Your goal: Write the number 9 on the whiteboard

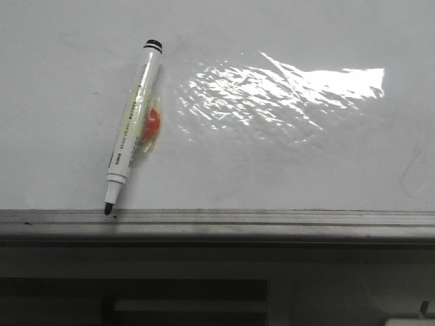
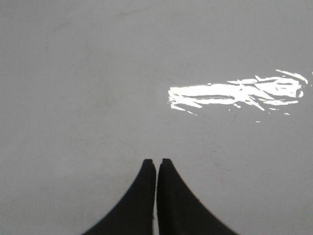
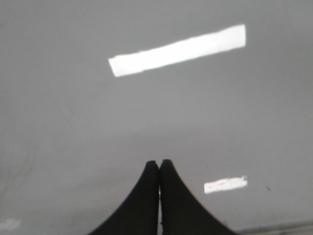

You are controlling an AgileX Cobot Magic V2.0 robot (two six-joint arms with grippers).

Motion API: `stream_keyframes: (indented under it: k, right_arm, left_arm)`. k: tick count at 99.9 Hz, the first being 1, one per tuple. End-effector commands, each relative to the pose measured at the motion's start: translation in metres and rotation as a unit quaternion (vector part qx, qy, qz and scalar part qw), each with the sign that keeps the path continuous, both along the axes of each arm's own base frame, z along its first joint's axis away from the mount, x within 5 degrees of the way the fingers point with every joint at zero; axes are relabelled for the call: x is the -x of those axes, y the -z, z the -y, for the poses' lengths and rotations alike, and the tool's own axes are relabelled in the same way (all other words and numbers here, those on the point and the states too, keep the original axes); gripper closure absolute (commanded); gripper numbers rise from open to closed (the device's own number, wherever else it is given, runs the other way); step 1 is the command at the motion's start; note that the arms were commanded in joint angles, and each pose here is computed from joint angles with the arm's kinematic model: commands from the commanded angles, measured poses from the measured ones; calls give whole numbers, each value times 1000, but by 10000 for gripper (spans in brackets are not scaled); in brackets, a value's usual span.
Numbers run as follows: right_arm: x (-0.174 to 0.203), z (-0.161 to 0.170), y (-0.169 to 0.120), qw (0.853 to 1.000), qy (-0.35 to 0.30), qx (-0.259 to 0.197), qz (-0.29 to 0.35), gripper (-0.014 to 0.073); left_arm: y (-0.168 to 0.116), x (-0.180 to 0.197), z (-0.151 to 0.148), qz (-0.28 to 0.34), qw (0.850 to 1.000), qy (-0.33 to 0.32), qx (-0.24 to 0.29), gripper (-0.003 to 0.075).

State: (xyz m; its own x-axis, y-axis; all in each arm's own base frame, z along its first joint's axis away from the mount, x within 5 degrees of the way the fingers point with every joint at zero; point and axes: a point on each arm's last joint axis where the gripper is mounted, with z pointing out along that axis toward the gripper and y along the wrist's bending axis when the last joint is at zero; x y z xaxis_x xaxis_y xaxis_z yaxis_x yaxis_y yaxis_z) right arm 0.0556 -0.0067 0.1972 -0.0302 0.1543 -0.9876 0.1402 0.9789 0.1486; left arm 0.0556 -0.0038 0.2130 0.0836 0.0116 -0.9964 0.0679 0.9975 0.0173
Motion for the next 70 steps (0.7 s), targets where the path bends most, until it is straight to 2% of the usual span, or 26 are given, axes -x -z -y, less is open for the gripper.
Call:
stream_keyframes:
  k: [1,16,29,40,50,57,65,70]
  right_arm:
    - [1,0,-15,1000,-3,5,25,656]
    - [-7,-3,-23,999,-31,-3,-5,656]
    - [-18,-5,-32,996,-51,-6,-66,656]
    - [-26,-6,-38,990,-63,-12,-126,656]
    - [-30,-6,-45,991,-64,-10,-121,656]
    - [-30,-6,-47,992,-63,-9,-109,656]
    - [-30,-6,-47,992,-63,-9,-109,656]
    - [-30,-6,-47,992,-63,-9,-109,656]
  left_arm:
    - [-15,4,0,43,999,2,13,741]
    - [-40,0,-1,-17,1000,-9,-14,741]
    - [-57,-7,-1,-26,1000,-8,-10,741]
    - [-59,-15,0,-45,999,-7,-11,741]
    - [-58,-20,0,-54,999,-5,-5,726]
    - [-60,-24,1,-43,999,-3,2,654]
    - [-63,-27,2,-23,1000,0,4,524]
    - [-66,-28,2,-7,1000,2,23,447]
